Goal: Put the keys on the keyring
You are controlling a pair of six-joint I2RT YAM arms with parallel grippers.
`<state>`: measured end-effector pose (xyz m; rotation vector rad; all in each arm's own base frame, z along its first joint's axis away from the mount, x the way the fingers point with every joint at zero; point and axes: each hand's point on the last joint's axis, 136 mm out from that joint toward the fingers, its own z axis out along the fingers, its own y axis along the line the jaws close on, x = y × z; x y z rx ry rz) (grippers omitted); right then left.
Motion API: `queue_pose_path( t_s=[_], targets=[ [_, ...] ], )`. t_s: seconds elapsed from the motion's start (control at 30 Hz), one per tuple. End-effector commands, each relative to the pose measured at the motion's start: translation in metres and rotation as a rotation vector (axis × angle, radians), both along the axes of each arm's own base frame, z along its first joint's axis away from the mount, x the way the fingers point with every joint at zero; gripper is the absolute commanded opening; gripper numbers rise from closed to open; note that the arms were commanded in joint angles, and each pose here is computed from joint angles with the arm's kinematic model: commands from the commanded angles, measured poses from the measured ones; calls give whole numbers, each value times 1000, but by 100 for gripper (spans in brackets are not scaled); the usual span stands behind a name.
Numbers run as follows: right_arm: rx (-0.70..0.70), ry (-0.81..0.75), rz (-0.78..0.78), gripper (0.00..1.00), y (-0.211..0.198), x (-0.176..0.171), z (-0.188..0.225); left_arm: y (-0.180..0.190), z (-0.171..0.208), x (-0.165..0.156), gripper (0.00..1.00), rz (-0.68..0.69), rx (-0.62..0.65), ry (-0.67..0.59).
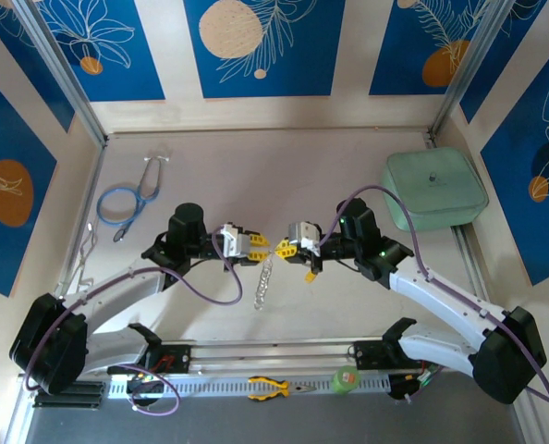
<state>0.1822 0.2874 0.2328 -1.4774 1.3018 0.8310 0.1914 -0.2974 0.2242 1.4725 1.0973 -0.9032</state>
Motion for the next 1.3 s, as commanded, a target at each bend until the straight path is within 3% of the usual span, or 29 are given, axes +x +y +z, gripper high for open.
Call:
queue_pose_path(
  t_s=[0.0,0.27,0.63,0.9,0.97,1.07,1.17,1.27],
  targets=[
    [22,-63,-8,0,0,1,8,1,-3,-10,28,-55,1,30],
    [14,-71,2,0,4,-1,5,-1,1,-11,27,-70,-6,30],
    [-2,-53,31,0,10,-5,-2,-3,2,-9,18,-68,-16,27],
    [-18,-53,28,0,12,-3,-7,-3,3,-9,18,-69,-22,32],
    [-19,-53,29,0,12,-3,-7,-3,2,-9,15,-70,-21,37],
    [-20,-49,31,0,12,-4,-8,-3,2,-9,0,-68,-19,37],
    [-40,-47,4,0,8,-3,-11,-1,3,-5,0,-37,-11,5],
    [-80,-62,-87,21,-4,6,-18,2,4,1,0,38,28,-116]
  ],
)
